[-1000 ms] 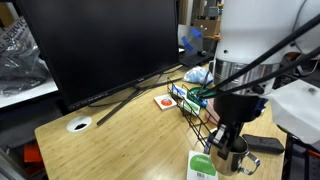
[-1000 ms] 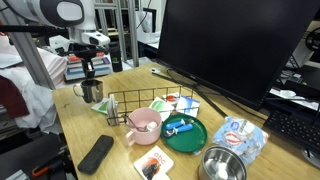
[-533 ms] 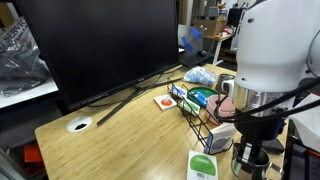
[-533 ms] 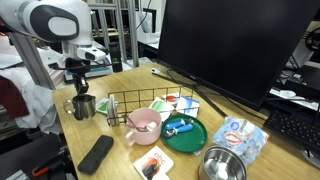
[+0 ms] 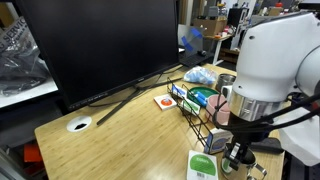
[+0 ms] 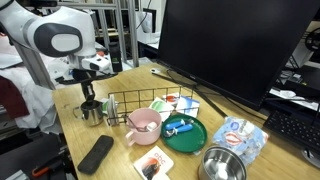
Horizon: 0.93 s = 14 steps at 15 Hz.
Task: Move the silver jug forwards
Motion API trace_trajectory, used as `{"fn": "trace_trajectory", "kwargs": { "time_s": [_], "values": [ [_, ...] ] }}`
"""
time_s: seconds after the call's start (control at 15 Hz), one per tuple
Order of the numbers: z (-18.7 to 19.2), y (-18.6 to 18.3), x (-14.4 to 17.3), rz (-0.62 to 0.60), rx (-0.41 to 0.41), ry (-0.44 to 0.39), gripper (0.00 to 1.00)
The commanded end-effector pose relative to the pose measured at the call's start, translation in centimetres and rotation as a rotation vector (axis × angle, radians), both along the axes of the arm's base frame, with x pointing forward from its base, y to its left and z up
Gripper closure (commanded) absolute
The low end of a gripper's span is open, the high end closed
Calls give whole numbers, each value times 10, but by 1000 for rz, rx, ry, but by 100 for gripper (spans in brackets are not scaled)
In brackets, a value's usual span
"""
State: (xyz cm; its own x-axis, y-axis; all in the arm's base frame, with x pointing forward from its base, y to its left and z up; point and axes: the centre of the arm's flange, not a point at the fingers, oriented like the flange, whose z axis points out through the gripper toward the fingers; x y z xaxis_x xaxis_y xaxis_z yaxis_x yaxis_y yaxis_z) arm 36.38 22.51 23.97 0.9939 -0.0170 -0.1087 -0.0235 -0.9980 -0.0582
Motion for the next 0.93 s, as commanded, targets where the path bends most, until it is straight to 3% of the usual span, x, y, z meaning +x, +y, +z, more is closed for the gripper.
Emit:
{"fn": "trace_trajectory", "kwargs": {
  "time_s": [0.0,0.2,0.27,0.4,0.87],
  "values": [
    [-12,-2,3,-36,29,-27,99],
    [-10,-2,3,-42,26,-33,95],
    [-9,-2,2,-37,22,-32,71],
    [-7,-3,0,-27,17,-22,67],
    [25,1,-4,41,11,-47,20]
  ]
}}
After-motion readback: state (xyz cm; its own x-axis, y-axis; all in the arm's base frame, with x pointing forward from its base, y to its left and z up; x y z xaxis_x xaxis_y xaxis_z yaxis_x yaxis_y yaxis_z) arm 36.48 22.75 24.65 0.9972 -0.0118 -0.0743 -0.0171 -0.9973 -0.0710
